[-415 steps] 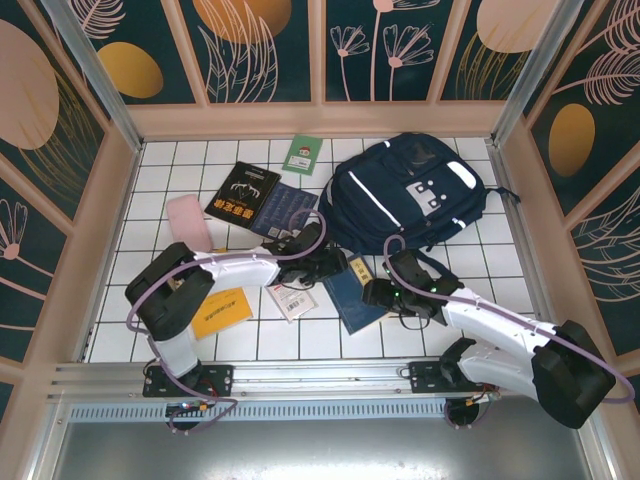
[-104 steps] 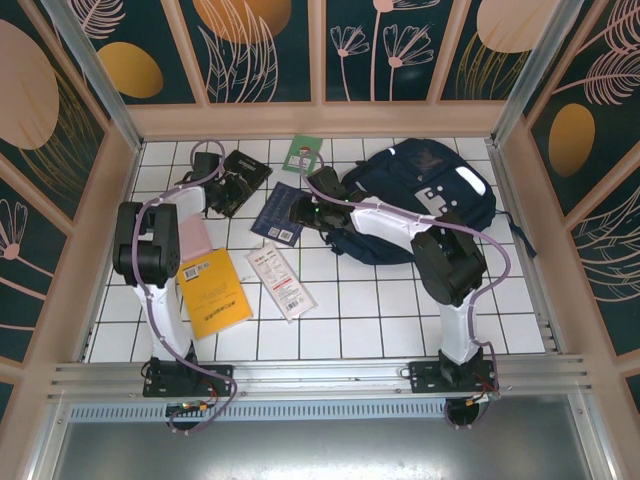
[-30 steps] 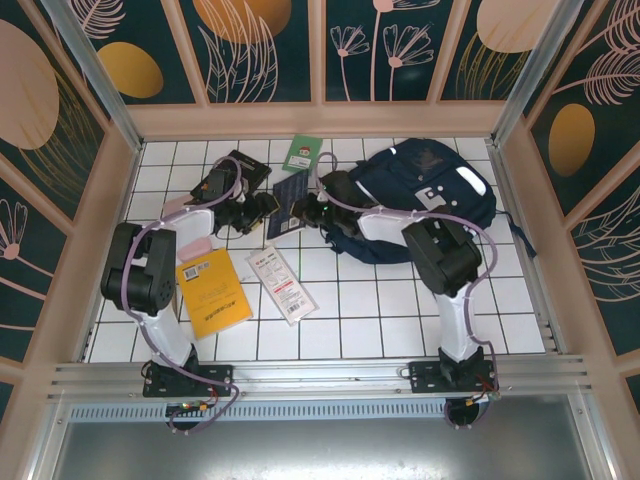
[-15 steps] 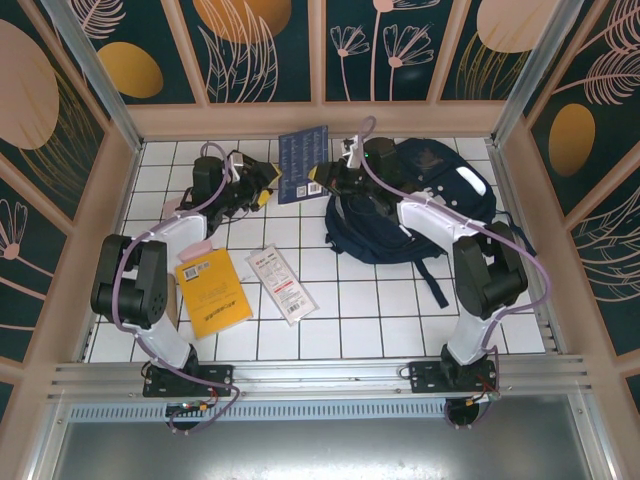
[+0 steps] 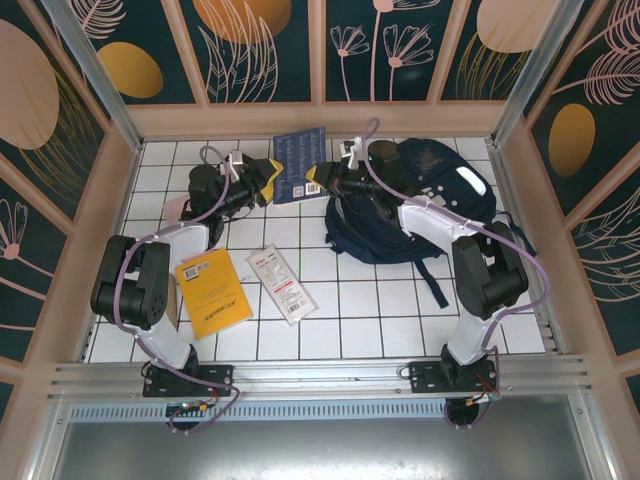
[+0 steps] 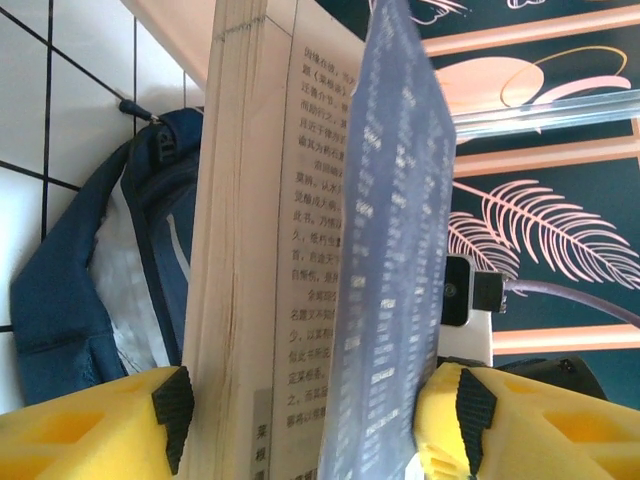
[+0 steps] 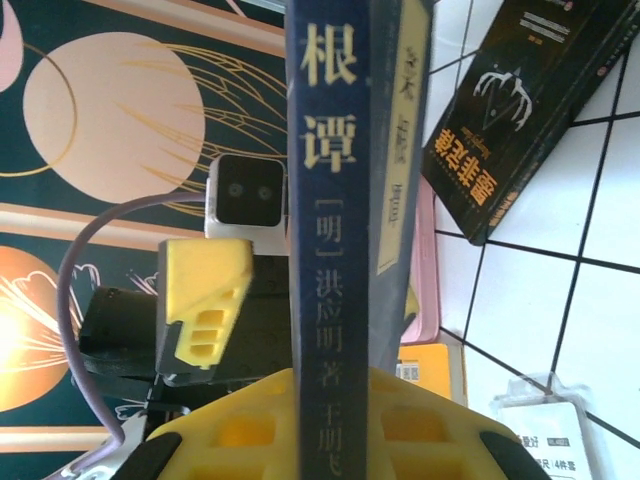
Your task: Pack books, pencil case, and school supplies into a backpack
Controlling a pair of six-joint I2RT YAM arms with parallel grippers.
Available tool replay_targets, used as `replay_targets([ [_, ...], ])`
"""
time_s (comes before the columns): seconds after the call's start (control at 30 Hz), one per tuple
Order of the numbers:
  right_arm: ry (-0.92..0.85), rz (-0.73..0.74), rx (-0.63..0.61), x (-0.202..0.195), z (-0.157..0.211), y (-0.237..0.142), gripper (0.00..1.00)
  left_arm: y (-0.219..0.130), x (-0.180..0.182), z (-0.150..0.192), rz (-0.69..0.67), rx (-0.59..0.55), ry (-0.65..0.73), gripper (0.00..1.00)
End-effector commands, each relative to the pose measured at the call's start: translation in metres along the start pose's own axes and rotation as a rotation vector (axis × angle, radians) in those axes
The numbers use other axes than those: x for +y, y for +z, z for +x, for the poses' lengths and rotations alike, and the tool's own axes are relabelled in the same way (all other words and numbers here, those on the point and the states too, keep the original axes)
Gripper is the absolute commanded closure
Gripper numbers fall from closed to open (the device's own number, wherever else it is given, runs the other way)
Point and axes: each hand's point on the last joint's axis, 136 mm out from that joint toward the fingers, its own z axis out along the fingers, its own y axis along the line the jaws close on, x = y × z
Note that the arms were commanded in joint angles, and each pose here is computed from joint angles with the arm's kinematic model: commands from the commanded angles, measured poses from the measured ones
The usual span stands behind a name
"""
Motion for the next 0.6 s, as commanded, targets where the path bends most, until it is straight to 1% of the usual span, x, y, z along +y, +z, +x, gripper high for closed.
replay_targets([
  [0.0,-0.083,-0.127,-0.031,0.046,-0.007,-0.016,1.0,-0.002,-0.023,0.008,0.063,0.024,0.045,0.31],
  [0.07,-0.073,-0.129,-0.026,0.044,-0.006,-0.016,1.0,-0.001,-0.032,0.011,0.089,0.035,0.052,0.36],
  [0.27,-0.065,-0.14,-0.039,0.044,-0.005,-0.018,1.0,-0.003,-0.041,0.012,0.093,0.044,0.067,0.38],
  [0.33,-0.072,-0.141,-0.039,0.047,-0.005,-0.019,1.0,-0.001,-0.035,0.012,0.053,0.05,0.079,0.35],
  [0.43,-0.089,-0.14,-0.046,0.053,-0.008,-0.021,1.0,-0.001,-0.012,0.005,-0.083,0.014,0.108,0.27],
  [0.5,-0.096,-0.141,-0.051,0.056,-0.008,-0.022,1.0,-0.003,-0.005,0.003,-0.126,0.003,0.122,0.26],
  [0.57,-0.099,-0.142,-0.05,0.057,-0.008,-0.023,1.0,-0.002,0.0,0.003,-0.133,0.01,0.112,0.26],
])
